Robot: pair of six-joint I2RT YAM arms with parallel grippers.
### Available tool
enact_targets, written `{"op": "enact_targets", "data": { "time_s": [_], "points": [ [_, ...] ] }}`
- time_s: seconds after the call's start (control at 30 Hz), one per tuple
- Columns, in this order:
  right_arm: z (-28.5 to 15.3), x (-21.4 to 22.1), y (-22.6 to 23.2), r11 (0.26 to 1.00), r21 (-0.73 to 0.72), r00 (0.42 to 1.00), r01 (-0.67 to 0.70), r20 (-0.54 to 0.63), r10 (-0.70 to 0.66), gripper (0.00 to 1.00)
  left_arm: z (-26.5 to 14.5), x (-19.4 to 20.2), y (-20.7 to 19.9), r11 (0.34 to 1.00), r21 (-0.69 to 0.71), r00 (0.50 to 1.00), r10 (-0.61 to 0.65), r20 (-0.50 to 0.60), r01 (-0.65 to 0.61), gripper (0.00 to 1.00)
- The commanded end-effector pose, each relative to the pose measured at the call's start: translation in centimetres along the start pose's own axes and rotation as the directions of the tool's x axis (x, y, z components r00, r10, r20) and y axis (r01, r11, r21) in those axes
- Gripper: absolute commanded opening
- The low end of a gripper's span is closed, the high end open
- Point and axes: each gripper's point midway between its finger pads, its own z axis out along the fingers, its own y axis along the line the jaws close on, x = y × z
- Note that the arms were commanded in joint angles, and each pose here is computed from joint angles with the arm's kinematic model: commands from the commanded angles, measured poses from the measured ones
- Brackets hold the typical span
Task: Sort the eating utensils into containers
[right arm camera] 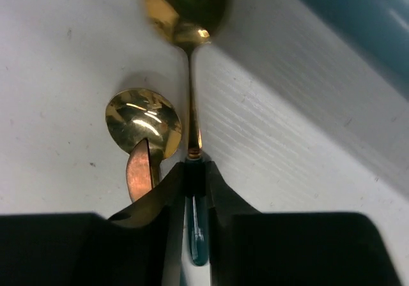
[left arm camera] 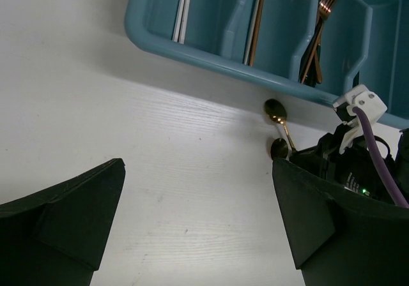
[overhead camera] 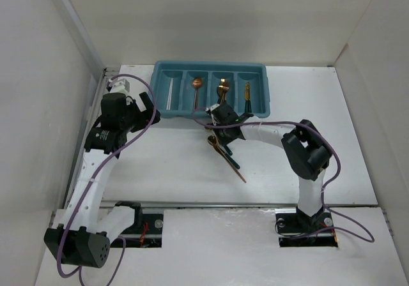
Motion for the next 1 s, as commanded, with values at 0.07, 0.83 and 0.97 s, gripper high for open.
{"op": "enact_targets", "data": {
  "time_s": [0.07,0.83,0.97],
  "points": [
    [0.5,2.8,-1.2,0.998,0.057,0.995,-0.006,-0.098,0.012,0.03,-0.6,-0.7,-0.3,1.0,0.023,0.999,0.01,0.036,-0.011,1.0],
    [-17.7,-21.2,2.7,0.995,-0.067,0.8,0.077,0.599,-0.022,0.0,-0.1,-0.6,0.2,1.0,0.0,0.999,0.031,0.036,-0.031,1.0],
    [-13.9,-25.5,0.7,0.987,-0.094,0.766,-0.132,0.622,0.162,0.0,-0.1,-0.7,0.6,0.999,-0.017,0.998,0.042,0.043,-0.041,1.0]
  ]
}}
